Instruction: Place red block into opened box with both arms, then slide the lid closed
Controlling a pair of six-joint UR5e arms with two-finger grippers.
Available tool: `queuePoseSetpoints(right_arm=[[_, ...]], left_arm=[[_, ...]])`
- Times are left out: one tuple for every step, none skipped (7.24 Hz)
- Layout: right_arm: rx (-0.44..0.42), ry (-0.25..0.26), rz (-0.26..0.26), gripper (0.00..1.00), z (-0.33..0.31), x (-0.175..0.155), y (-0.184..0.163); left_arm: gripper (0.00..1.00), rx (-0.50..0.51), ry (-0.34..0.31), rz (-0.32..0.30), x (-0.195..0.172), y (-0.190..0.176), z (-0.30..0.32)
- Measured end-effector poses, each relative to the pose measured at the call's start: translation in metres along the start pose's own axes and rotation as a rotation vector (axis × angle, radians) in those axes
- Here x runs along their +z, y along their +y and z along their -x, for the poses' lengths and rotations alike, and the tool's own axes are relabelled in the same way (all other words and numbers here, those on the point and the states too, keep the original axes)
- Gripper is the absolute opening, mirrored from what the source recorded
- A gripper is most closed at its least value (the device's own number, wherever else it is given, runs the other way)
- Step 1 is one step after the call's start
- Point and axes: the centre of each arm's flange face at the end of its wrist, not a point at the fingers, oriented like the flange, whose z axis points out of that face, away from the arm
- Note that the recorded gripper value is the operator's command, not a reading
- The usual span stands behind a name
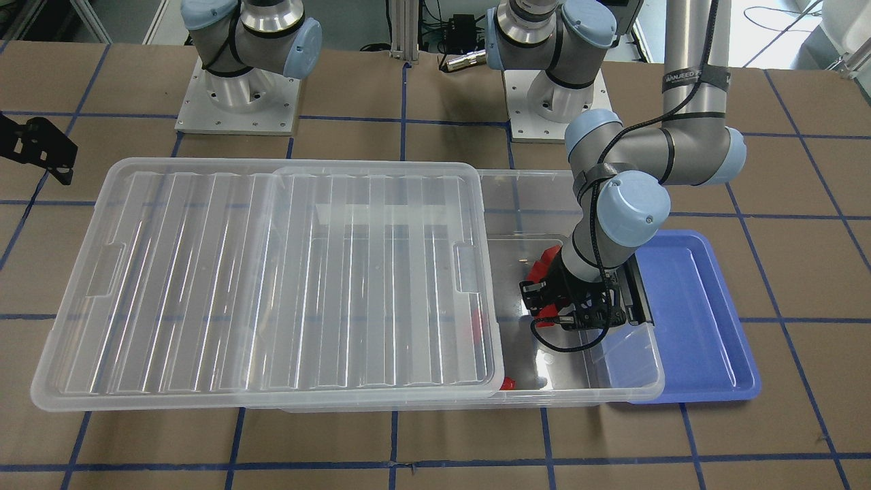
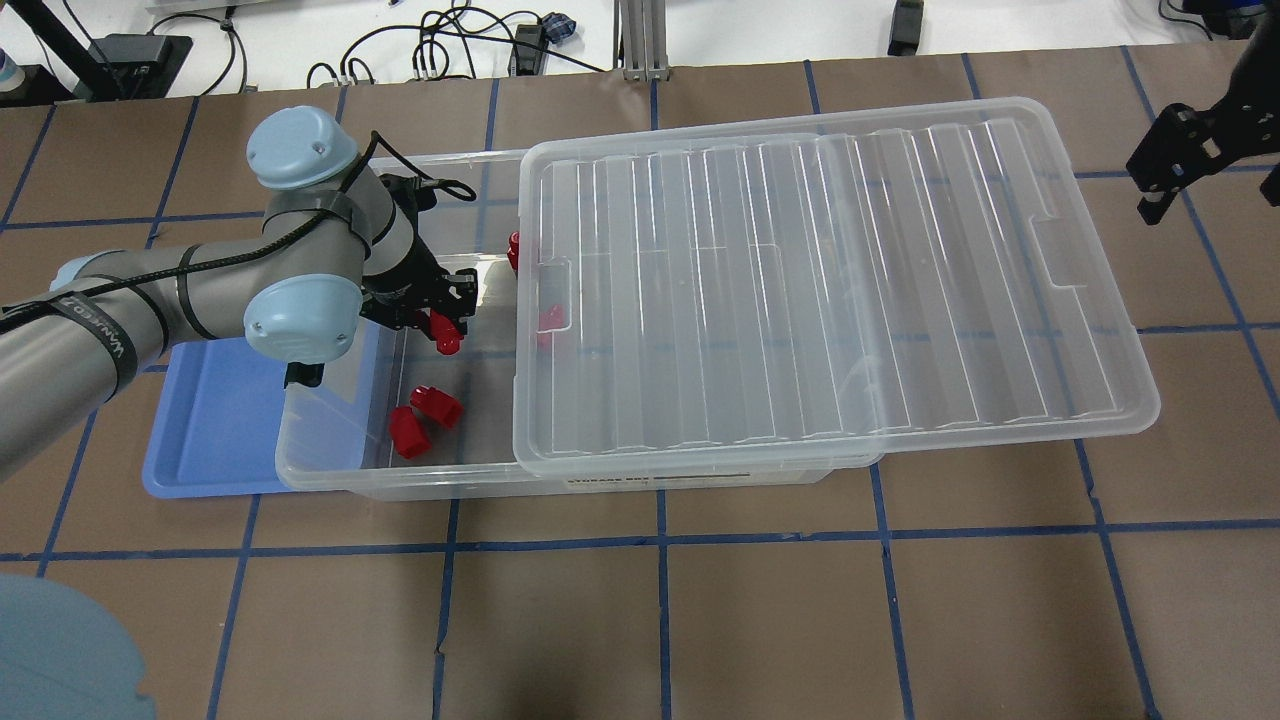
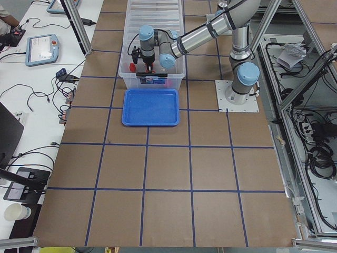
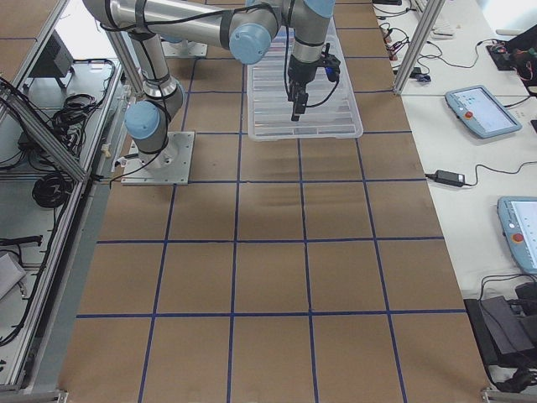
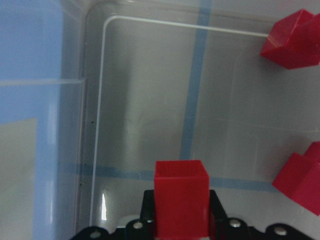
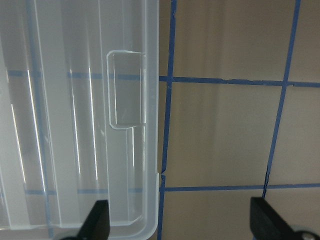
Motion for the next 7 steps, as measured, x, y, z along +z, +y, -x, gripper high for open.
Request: queuePoseSetpoints(right_arm=[[0.000, -0.002, 0.003, 1.00, 0.000, 0.002, -0.001], [0.000, -0.003, 0.008, 1.00, 0.000, 0.004, -0.001], [-0.001, -0.004, 0.012, 1.00, 0.001, 0.006, -0.001], [-0.001, -0.004, 0.014, 1.00, 0.001, 0.006, 0.000], [-0.001, -0.004, 0.012, 1.00, 0.001, 0.006, 0.000], [0.000, -0.005, 0.010, 1.00, 0.001, 0.005, 0.001], [0.000, -0.004, 0.007, 1.00, 0.001, 0.004, 0.001]], left_arm=[[0.44, 0.006, 0.009, 0.003, 0.006, 0.001, -0.003], [0.65, 0.014, 0.009, 0.005, 0.009, 0.002, -0.005], [0.66, 0.018, 0.007, 0.010, 0.013, 0.003, -0.007], [0.65, 0.018, 0.006, 0.015, 0.016, 0.004, -0.009], [0.65, 0.021, 0.006, 0.009, 0.017, 0.003, -0.010], [0.65, 0.027, 0.007, -0.012, 0.011, 0.001, -0.010], [0.63, 0.030, 0.007, -0.034, 0.002, -0.002, -0.011]])
